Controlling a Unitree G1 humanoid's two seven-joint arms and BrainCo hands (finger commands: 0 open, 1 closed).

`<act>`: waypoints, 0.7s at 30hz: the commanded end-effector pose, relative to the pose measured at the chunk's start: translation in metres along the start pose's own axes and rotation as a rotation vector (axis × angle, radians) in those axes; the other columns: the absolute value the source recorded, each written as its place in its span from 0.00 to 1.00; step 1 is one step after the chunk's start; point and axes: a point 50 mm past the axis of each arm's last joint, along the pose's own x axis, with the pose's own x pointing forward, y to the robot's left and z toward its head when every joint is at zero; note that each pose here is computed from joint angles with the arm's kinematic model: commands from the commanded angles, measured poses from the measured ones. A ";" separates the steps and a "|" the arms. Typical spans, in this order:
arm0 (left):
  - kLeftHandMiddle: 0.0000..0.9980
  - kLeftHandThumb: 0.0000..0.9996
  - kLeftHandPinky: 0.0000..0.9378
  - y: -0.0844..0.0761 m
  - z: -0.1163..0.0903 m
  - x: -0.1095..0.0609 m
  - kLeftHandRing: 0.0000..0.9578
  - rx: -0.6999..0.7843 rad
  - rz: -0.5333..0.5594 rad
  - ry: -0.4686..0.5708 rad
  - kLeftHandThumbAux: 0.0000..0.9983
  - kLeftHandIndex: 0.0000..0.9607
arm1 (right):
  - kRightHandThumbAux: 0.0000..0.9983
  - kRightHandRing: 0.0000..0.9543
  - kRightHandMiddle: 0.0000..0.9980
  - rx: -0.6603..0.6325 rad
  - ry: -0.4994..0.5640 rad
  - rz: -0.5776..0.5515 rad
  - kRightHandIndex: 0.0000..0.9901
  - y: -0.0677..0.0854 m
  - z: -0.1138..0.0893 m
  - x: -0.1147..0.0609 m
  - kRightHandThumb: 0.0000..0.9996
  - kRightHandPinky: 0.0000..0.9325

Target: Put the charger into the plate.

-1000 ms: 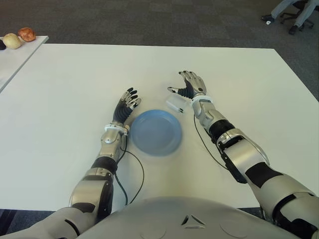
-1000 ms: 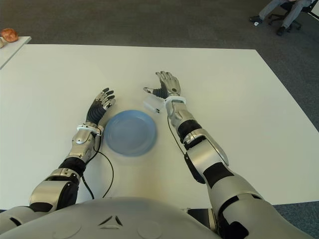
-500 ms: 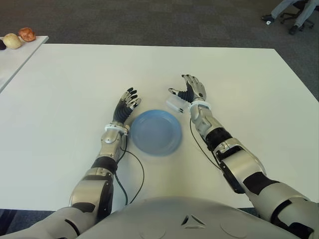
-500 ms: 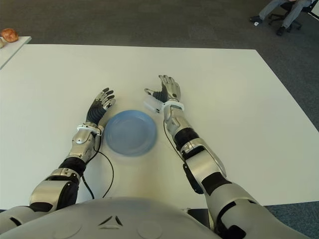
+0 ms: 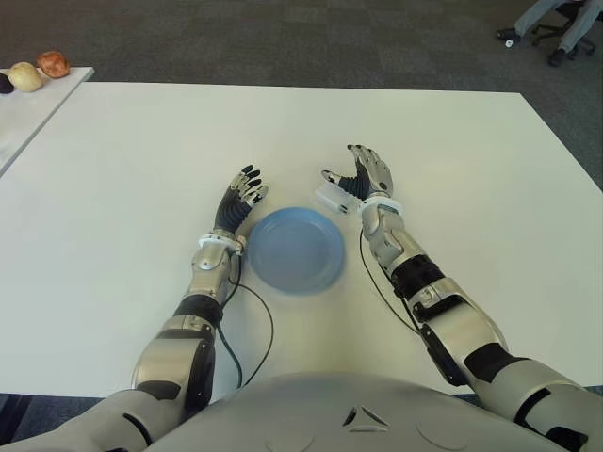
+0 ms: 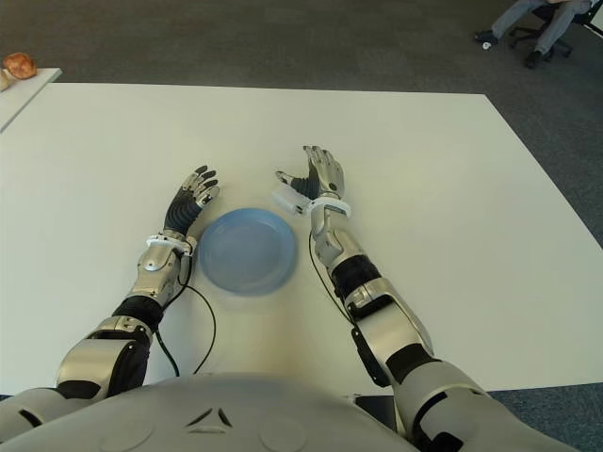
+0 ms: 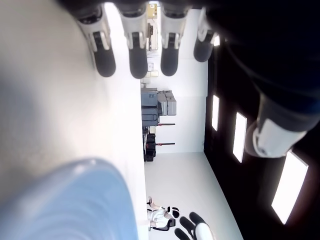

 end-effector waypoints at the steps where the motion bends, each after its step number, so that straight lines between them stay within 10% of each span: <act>1: 0.14 0.00 0.19 -0.002 -0.041 -0.027 0.15 -0.025 0.004 0.205 0.57 0.09 | 0.31 0.00 0.00 -0.002 0.024 0.031 0.00 0.002 -0.005 -0.009 0.29 0.01; 21: 0.15 0.00 0.20 -0.002 -0.040 -0.027 0.16 -0.015 0.001 0.203 0.57 0.10 | 0.29 0.00 0.00 -0.008 -0.003 0.092 0.00 0.013 -0.014 -0.021 0.34 0.02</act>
